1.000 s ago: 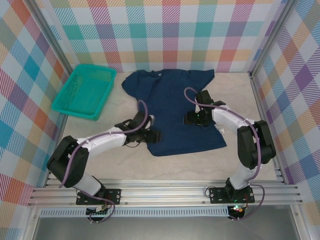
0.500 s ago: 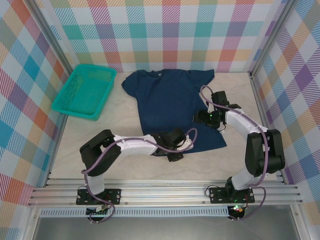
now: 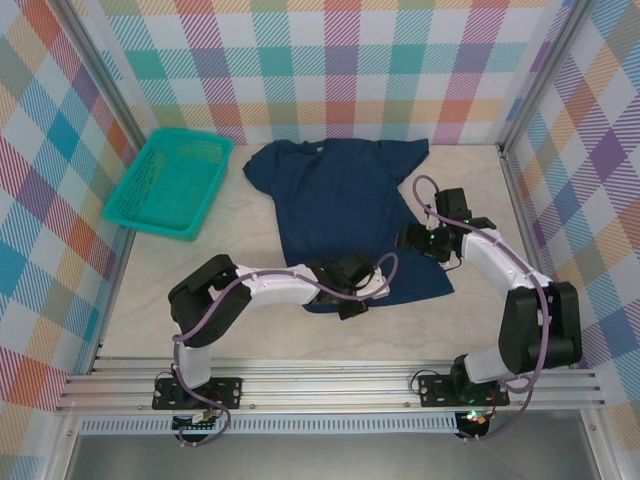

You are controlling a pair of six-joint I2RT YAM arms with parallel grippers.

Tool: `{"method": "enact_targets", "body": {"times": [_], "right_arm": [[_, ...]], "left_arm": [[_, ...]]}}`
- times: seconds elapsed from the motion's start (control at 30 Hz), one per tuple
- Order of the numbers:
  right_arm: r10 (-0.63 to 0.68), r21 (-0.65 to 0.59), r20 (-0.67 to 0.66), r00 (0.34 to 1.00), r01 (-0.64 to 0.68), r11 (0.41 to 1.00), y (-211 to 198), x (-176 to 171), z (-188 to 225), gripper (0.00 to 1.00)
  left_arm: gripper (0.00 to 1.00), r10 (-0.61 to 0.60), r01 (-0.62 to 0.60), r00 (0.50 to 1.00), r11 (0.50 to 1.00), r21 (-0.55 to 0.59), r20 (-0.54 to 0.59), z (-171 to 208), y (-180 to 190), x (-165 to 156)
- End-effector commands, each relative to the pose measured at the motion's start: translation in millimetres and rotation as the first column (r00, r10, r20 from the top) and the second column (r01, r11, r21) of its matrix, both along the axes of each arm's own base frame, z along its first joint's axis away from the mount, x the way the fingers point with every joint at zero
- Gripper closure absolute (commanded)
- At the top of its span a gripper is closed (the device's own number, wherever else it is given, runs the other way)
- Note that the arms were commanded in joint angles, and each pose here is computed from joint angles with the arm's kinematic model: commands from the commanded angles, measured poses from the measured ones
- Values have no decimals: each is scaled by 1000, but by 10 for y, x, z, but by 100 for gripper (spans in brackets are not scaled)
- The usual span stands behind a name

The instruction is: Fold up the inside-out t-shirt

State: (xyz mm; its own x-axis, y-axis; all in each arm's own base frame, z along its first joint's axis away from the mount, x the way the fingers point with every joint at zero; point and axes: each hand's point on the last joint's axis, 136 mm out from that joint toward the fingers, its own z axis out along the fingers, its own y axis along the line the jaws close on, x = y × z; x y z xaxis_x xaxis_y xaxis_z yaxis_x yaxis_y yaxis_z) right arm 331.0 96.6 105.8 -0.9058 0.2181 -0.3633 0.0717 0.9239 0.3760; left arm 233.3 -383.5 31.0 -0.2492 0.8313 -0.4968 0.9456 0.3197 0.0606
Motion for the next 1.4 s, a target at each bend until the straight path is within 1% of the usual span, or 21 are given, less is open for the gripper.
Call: {"method": "enact_targets", "body": {"times": [0.0, 0.13, 0.23, 0.33, 0.4, 0.47, 0.53, 0.6, 0.7, 0.77, 0.83, 0.93, 1.03, 1.07, 1.13, 1.23, 1.27, 1.33, 1.37], "right_arm": [[0, -24, 12, 1000, 1, 1000, -72, -115, 61, 30], [31, -4, 35, 999, -31, 1000, -30, -229, 165, 30], [64, 23, 67, 996, -65, 998, 31, -309, 244, 30], [131, 88, 117, 984, -141, 986, 198, -404, 317, 30], [215, 131, 175, 961, -239, 962, 401, -498, 383, 31], [300, 130, 232, 925, -335, 933, 612, -620, 405, 33], [386, 122, 310, 869, -439, 890, 883, -767, 387, 37], [415, 112, 382, 825, -487, 866, 1069, -854, 347, 40], [422, 70, 508, 751, -524, 849, 1289, -894, 240, 46], [450, 22, 543, 709, -547, 837, 1411, -868, 153, 52], [491, -40, 557, 669, -570, 821, 1531, -832, 56, 58], [500, -107, 610, 615, -561, 821, 1672, -707, -3, 66], [500, -161, 634, 590, -532, 831, 1741, -541, -84, 72], [495, -175, 655, 571, -524, 834, 1802, -461, -57, 73], [496, -215, 659, 566, -490, 845, 1868, -318, -133, 77], [462, -258, 689, 558, -407, 876, 1856, -109, -154, 79], [465, -282, 703, 539, -388, 877, 1864, -46, -132, 79], [474, -325, 707, 525, -353, 877, 1877, 77, -111, 80], [487, -348, 708, 512, -348, 871, 1908, 129, -101, 80]], "left_arm": [[100, 58, -66, 997, 984, -166, -54, 463, -59, 91], [100, 89, -113, 989, 967, -229, -115, 643, -23, 148], [100, 108, -145, 982, 956, -254, -154, 709, 9, 183], [100, 144, -191, 972, 945, -267, -185, 747, 58, 258], [100, 207, -260, 957, 924, -280, -204, 792, 105, 372], [100, 272, -336, 932, 893, -298, -239, 859, 150, 480], [100, 335, -412, 902, 853, -320, -271, 948, 215, 590], [100, 392, -484, 867, 807, -337, -307, 1030, 297, 699], [100, 434, -569, 813, 733, -372, -388, 1168, 406, 839], [100, 450, -612, 781, 687, -391, -432, 1274, 473, 921], [100, 452, -639, 758, 660, -395, -470, 1347, 511, 974], [100, 428, -642, 750, 653, -400, -505, 1459, 517, 965], [100, 419, -644, 746, 652, -400, -518, 1566, 541, 944], [100, 413, -646, 744, 645, -407, -525, 1621, 546, 941], [100, 399, -649, 741, 634, -421, -541, 1727, 553, 935], [100, 392, -647, 744, 623, -440, -541, 1919, 578, 932], [100, 392, -646, 747, 619, -447, -538, 1983, 595, 929], [100, 382, -635, 760, 609, -475, -527, 2132, 609, 928], [100, 385, -640, 753, 614, -462, -533, 2153, 639, 890]]}}
